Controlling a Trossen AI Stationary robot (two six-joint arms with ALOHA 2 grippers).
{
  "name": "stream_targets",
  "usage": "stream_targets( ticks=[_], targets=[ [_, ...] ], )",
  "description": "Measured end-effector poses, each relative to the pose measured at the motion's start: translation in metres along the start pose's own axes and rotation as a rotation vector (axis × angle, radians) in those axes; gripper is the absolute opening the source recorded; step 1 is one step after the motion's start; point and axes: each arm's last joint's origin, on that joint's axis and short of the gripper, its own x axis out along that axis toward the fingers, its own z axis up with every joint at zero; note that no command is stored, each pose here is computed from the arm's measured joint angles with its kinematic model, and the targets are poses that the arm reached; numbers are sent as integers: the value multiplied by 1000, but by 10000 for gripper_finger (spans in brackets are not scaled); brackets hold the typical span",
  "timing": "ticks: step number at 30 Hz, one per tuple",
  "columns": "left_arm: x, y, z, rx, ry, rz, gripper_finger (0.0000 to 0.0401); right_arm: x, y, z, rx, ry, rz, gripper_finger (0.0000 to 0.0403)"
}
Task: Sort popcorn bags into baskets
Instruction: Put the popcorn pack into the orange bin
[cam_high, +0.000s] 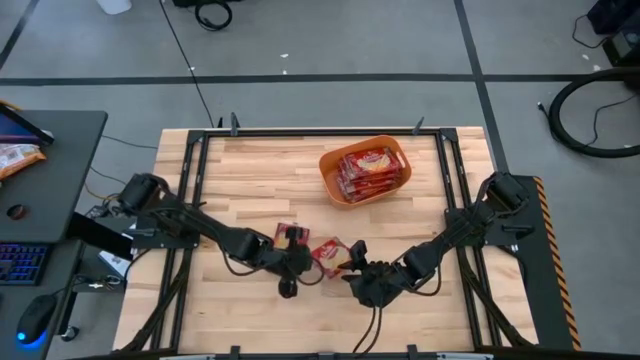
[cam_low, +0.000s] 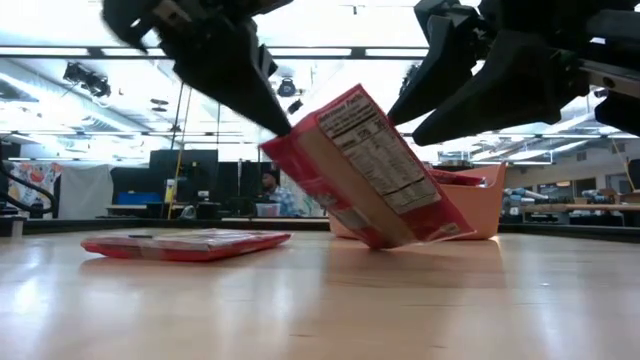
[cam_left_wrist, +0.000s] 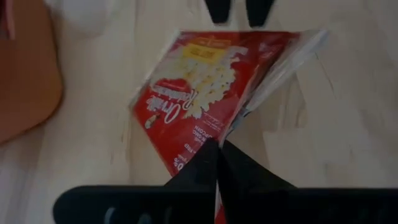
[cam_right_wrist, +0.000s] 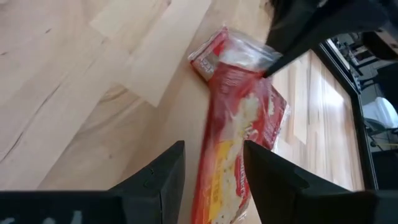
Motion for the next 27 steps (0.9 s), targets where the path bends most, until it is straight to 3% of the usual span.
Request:
stream_targets(
  ticks=[9,19,23,27],
  targets=[
    [-1,9,8,-124,-54,-3,11,5,-8,-3,38,29,-65,153],
    [-4,9,11,-127,-79,-39,11,8,-12,-9,11,80,-75,20],
    [-5,9,12,-123,-80,-38,28,8,-11,-9,7,83,-70,23],
    [-9,11,14,-123,-94,-37,73,7,-12,-11,-17,107,-104,33]
  ],
)
